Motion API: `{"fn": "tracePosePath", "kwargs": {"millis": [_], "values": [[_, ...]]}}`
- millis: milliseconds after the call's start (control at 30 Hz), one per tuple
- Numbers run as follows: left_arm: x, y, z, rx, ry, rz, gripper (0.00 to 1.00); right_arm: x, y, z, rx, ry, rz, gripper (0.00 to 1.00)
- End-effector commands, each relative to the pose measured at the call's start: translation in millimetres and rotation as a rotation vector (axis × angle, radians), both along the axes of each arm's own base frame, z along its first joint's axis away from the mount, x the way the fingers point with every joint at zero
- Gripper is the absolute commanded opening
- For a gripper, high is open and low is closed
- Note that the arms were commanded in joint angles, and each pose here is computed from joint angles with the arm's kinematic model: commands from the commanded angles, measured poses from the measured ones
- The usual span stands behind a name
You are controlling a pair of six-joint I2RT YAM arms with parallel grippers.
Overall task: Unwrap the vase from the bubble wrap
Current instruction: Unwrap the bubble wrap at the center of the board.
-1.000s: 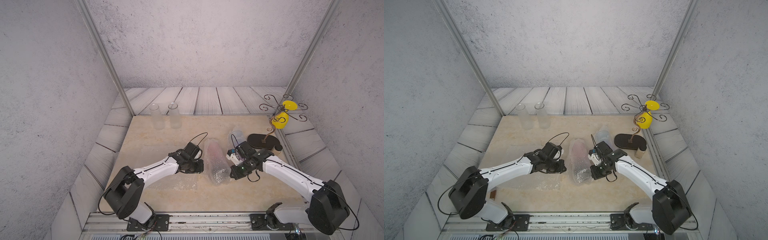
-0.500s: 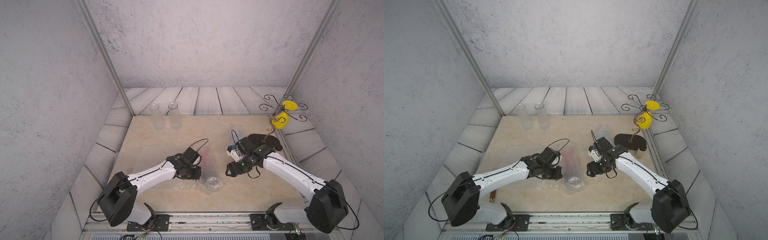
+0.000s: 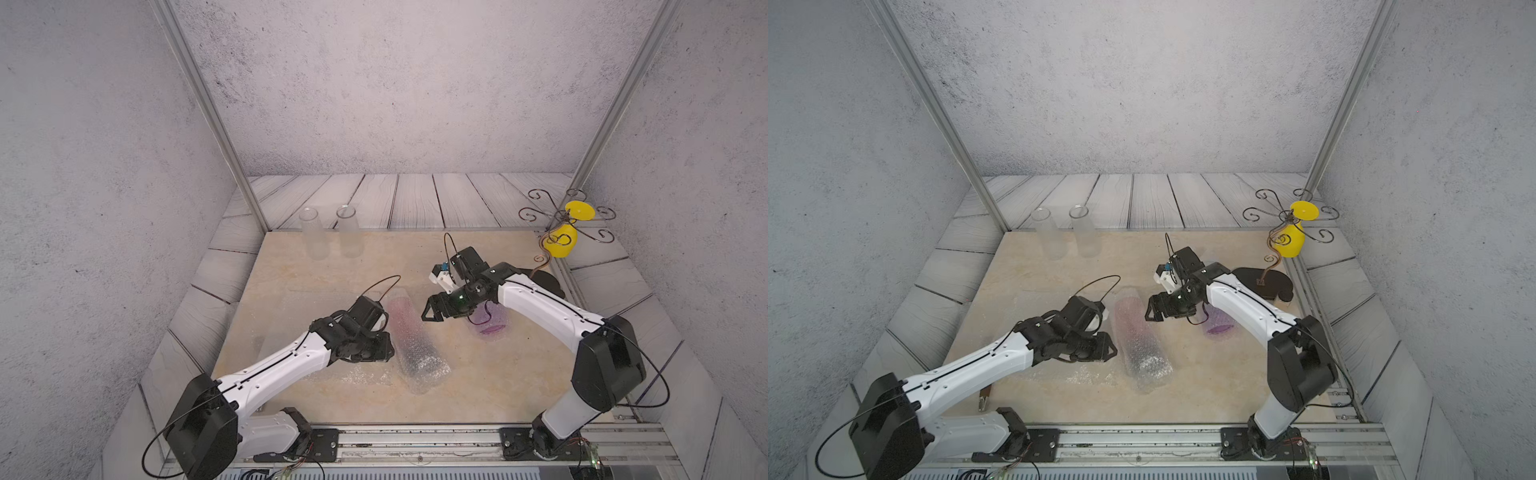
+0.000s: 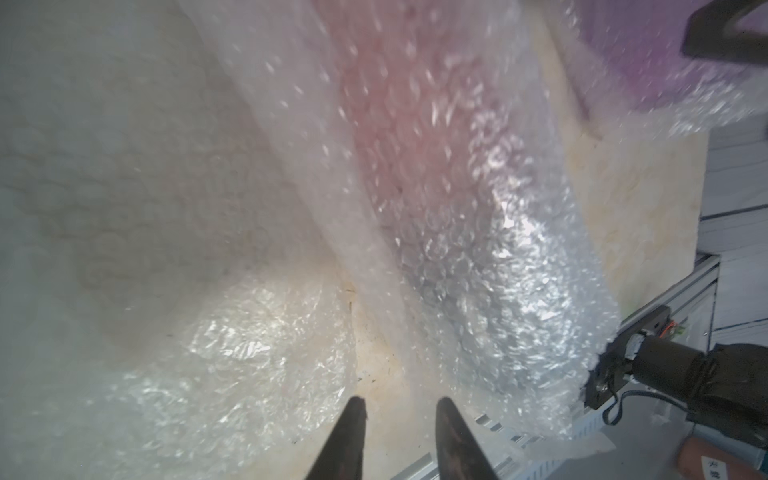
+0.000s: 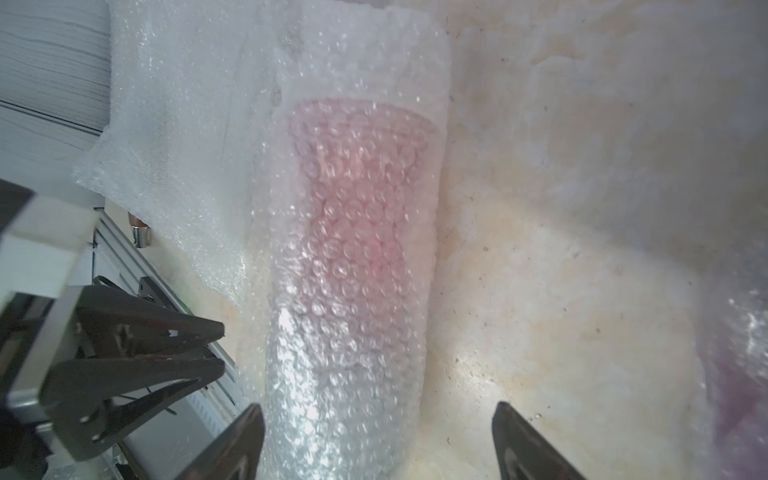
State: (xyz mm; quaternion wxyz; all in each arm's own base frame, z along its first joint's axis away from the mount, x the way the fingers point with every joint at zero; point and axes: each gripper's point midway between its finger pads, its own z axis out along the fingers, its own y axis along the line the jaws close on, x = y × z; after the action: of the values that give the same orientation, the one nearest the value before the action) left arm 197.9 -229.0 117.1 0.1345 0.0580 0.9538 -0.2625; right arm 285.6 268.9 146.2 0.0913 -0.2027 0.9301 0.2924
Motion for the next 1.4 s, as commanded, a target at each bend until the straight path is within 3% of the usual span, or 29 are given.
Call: {"fn": "tracePosePath", "kwargs": {"millis": [0, 133, 367, 500, 800, 1100, 1233, 1367], "values": [[12, 20, 7, 0.0, -0.028, 0.067, 0.32, 10, 13, -3, 0.029, 0.039, 0.001, 0.87], [43, 32, 18, -0.005, -0.055, 0.109, 0.34, 18, 19, -8, 0.024, 0.039, -0.003, 0.88], [101, 25, 27, 0.006, -0.085, 0.166, 0.54, 18, 31, -24, -0.008, 0.066, 0.004, 0.87], [118, 13, 21, -0.02, -0.057, 0.152, 0.68, 13, 42, -30, -0.029, 0.068, 0.037, 0.87], [132, 1, -3, -0.032, 0.004, 0.156, 0.69, 17, 44, -56, -0.128, 0.06, 0.05, 0.84], [128, 1, -18, -0.027, 0.032, 0.157, 0.41, 14, 42, -67, -0.149, 0.069, 0.049, 0.76], [129, 3, -22, -0.012, 0.035, 0.16, 0.25, 11, 40, -72, -0.152, 0.076, 0.051, 0.68], [127, 7, -27, 0.02, 0.048, 0.158, 0.25, 9, 41, -71, -0.143, 0.075, 0.057, 0.63]]}}
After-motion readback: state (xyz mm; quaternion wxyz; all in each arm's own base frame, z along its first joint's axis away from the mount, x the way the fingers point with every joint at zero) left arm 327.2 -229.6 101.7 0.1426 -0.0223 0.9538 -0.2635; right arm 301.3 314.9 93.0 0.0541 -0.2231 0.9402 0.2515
